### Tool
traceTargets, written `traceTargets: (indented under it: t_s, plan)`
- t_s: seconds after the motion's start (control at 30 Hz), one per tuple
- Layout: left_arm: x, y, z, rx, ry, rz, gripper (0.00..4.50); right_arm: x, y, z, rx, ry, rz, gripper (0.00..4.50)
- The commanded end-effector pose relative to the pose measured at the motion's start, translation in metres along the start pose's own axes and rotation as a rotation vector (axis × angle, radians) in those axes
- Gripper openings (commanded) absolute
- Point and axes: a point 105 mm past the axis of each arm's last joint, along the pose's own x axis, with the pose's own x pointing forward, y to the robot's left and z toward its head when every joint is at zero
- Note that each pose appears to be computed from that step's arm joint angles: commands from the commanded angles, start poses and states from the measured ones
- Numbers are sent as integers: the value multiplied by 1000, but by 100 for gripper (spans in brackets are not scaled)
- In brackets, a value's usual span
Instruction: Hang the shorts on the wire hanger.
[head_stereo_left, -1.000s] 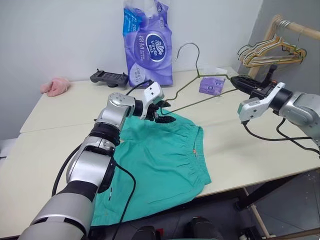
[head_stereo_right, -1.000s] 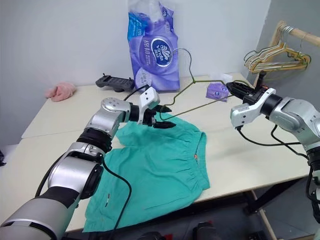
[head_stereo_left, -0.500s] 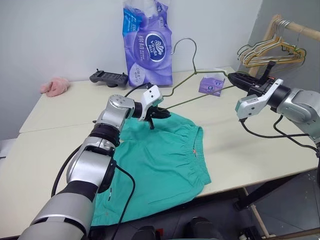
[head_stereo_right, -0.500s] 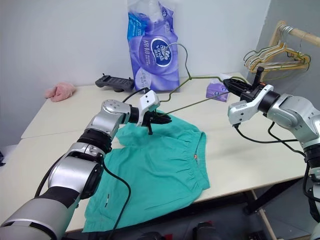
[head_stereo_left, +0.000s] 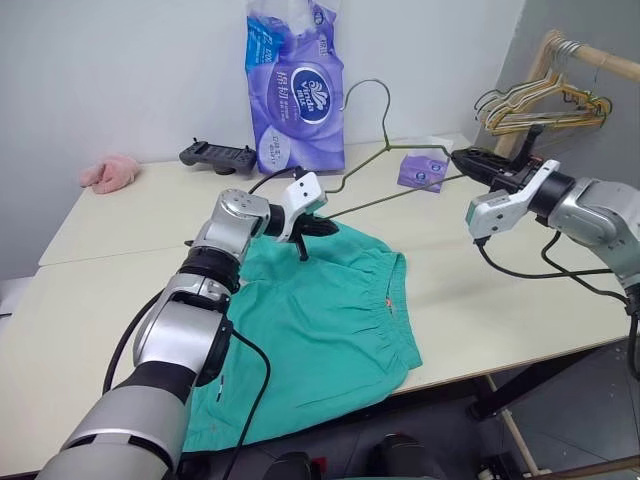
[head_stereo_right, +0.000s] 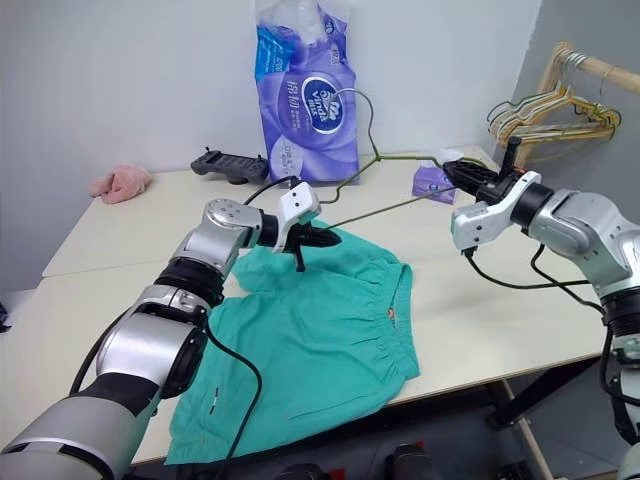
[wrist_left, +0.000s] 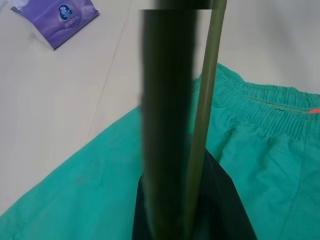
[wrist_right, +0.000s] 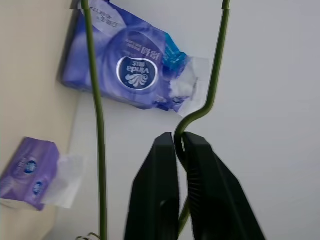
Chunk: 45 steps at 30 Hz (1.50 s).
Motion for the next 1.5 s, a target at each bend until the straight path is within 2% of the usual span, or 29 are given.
traceTargets:
  t_s: [0.03,0.17,0.33,0.63,0.73,0.83,0.93,1.0,1.17,1.27,1.5]
  plan:
    - [-3,9,25,83,-40,41,0,-1,-3,8,53,-32,23,149]
    - [-4,20,23,120,-23,128,0,-6,10,9,140,-24,90,271]
    - [-9,32,18,230,22,231,0,-11,8,12,222,-19,112,446]
    - [-18,40,12,392,70,307,0,-16,-2,28,489,-44,151,446]
    - [-19,42,14,396,52,323,0,-21,19,30,660,-17,254,446]
    - [-21,42,13,399,53,324,0,-36,61,28,755,52,408,446]
    - [-20,39,13,410,40,306,0,-50,95,23,721,113,520,446]
    - [-19,34,10,409,37,279,0,-52,107,17,681,145,546,446]
    - [-16,22,0,411,35,221,0,-53,139,9,722,219,619,446]
    - [-10,8,-4,384,-5,173,0,-48,152,12,739,222,645,446]
    - [-10,-39,-38,295,13,11,0,-28,160,33,758,156,637,446]
